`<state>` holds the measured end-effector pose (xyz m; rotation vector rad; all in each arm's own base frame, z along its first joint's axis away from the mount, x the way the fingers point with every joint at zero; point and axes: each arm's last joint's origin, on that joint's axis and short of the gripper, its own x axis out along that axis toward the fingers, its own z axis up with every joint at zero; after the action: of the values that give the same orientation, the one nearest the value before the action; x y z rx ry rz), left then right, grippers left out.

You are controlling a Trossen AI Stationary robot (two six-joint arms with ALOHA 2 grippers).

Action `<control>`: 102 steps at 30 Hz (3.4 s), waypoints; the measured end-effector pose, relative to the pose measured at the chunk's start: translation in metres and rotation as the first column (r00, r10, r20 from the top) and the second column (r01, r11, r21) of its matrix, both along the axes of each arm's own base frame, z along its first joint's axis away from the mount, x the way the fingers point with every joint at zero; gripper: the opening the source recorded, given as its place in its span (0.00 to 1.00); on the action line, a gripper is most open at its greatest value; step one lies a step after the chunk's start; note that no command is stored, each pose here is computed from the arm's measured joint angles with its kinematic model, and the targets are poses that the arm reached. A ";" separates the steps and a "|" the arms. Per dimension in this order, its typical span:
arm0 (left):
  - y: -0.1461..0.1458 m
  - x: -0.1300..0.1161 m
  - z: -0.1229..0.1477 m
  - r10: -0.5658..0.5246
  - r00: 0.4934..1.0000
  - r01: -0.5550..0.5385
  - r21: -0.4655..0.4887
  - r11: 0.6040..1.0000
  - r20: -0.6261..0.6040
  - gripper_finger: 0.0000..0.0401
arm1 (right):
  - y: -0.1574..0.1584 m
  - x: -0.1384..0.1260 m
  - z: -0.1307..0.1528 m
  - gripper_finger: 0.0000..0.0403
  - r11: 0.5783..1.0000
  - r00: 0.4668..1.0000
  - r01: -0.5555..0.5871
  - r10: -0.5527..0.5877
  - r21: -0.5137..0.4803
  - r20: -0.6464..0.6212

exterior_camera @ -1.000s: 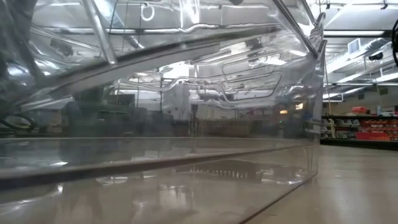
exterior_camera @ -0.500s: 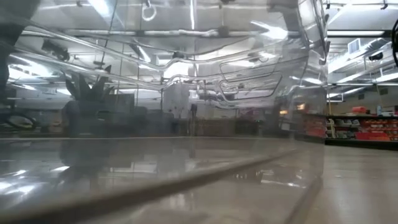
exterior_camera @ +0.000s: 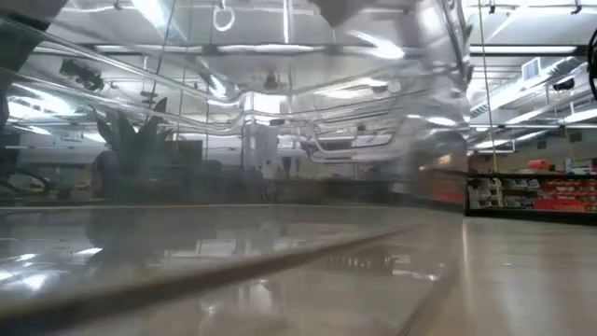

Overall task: Stack baskets by color
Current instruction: Stack the left transparent bin on top of the right transparent bin, then stack the bottom black bin on top of the left black bin

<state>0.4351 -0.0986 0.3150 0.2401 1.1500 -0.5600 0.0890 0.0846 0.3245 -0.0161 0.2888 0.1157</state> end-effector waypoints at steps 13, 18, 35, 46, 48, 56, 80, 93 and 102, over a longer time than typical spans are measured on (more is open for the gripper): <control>-0.001 0.004 -0.014 0.069 0.996 -0.066 0.071 0.995 -0.050 0.22 | 0.000 0.000 0.000 0.24 1.000 1.000 0.001 -0.001 0.003 0.000; -0.001 0.003 -0.014 0.126 0.990 -0.120 0.081 0.989 -0.063 0.39 | 0.000 0.000 0.000 0.24 1.000 1.000 0.001 -0.001 0.004 0.000; 0.013 -0.022 -0.003 0.334 0.929 -0.280 0.284 0.917 -0.161 0.32 | 0.001 0.001 -0.006 0.24 1.000 1.000 0.002 -0.002 -0.006 -0.009; 0.036 -0.029 0.016 0.457 0.883 -0.416 0.269 0.869 -0.110 0.24 | 0.000 0.000 -0.006 0.24 1.000 1.000 0.007 -0.007 0.016 -0.009; 0.041 -0.028 0.016 0.485 0.867 -0.445 0.265 0.856 -0.110 0.22 | 0.001 0.000 -0.006 0.24 1.000 1.000 0.005 -0.004 0.021 -0.014; 0.056 -0.026 0.016 0.562 0.819 -0.522 0.258 0.813 -0.112 0.14 | 0.008 0.001 -0.010 0.24 0.999 0.999 -0.007 0.010 0.053 -0.043; 0.048 -0.149 0.103 0.702 0.654 -0.756 0.254 0.603 0.282 0.03 | 0.024 0.000 -0.016 0.24 1.000 0.999 0.029 -0.030 -0.002 -0.028; 0.040 -0.194 -0.029 0.925 0.369 -0.929 0.060 0.364 0.091 0.14 | 0.019 -0.002 0.002 0.24 0.996 0.994 -0.010 0.019 -0.085 0.107; 0.048 -0.194 -0.068 0.979 0.202 -0.979 0.036 0.202 0.013 0.47 | 0.019 -0.002 0.006 0.24 0.990 0.990 -0.016 0.036 -0.137 0.139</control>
<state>0.2412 -0.0504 0.2466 -0.5163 1.0715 0.6697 0.0873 0.1036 0.3305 -0.1627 0.1544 0.1200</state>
